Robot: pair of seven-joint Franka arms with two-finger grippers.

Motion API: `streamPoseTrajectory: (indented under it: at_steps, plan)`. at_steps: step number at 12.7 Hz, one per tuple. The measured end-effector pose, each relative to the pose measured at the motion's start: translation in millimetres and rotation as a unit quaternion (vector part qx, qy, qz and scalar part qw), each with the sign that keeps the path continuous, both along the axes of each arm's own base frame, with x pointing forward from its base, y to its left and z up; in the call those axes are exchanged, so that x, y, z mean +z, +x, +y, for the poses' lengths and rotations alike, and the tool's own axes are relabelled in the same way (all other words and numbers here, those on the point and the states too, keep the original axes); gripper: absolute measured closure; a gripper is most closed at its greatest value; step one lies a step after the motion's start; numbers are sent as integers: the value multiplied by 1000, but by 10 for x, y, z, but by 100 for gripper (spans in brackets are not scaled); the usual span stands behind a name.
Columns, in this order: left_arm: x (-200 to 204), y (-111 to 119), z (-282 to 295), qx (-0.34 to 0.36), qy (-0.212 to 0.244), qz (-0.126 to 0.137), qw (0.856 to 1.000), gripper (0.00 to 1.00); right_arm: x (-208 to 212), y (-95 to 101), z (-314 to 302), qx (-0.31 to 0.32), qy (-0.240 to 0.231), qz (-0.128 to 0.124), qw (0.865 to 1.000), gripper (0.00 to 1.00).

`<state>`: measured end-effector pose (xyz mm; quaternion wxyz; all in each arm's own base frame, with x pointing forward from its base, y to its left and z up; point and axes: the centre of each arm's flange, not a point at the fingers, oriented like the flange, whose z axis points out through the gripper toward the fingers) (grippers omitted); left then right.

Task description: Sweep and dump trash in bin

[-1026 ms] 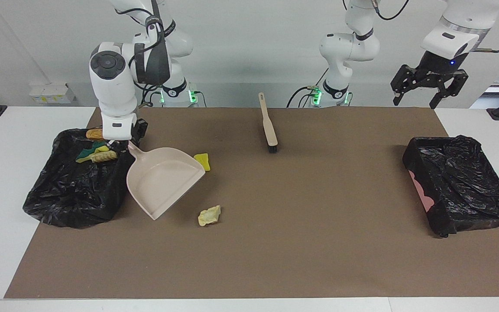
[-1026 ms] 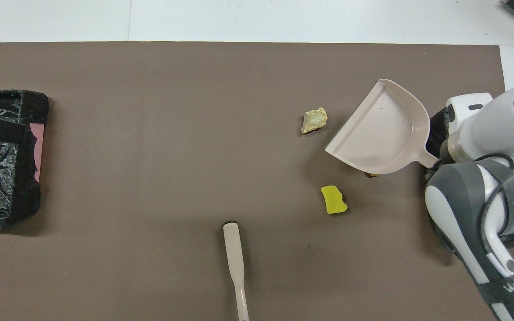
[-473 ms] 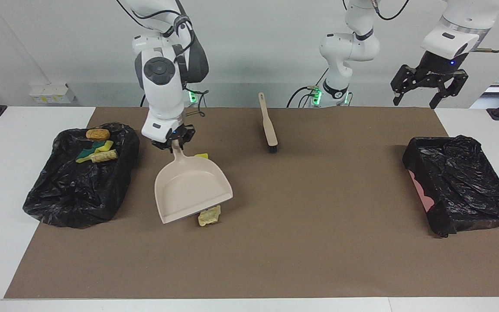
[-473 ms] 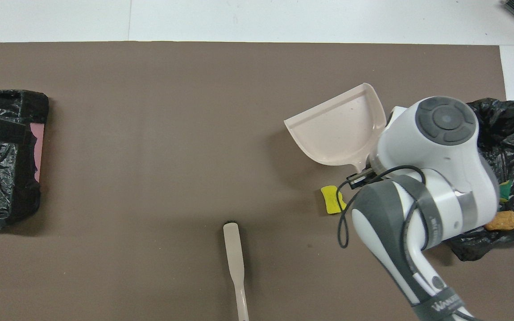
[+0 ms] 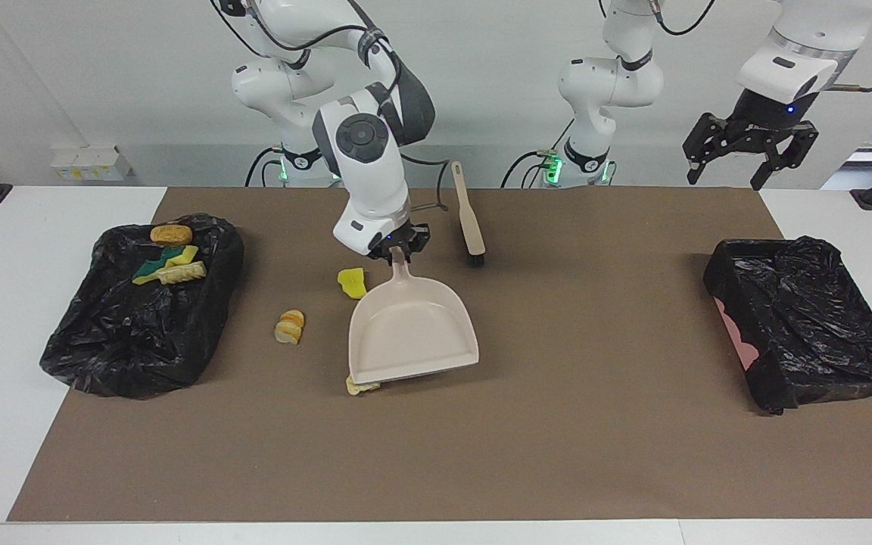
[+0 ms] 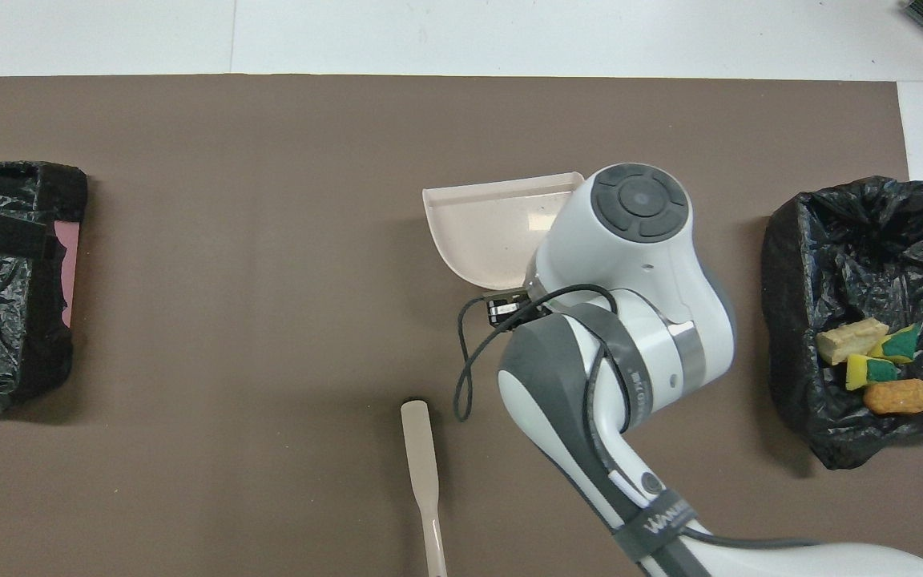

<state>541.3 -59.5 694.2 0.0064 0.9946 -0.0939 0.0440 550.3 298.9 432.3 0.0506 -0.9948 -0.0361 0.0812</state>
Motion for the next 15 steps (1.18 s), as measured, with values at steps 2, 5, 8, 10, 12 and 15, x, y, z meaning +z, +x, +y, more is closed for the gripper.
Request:
streamPoseTrajectory:
  at_steps: [2,5,8,10,12,15]
  plan:
    - [0,0,0,0,0,0,1000,0,-191,44,375,-32,-10,11,999,67]
    - [0,0,0,0,0,0,1000,0,-446,173,661,-53,-16,19,998,67]
    - [0,0,0,0,0,0,1000,0,-560,307,687,-60,-12,22,998,67]
    - [0,0,0,0,0,0,1000,0,-657,368,707,-61,-14,24,998,67]
    - [0,0,0,0,0,0,1000,0,-821,429,733,-62,-18,29,998,67]
    - [0,0,0,0,0,0,1000,0,-991,503,791,-62,-18,32,997,67]
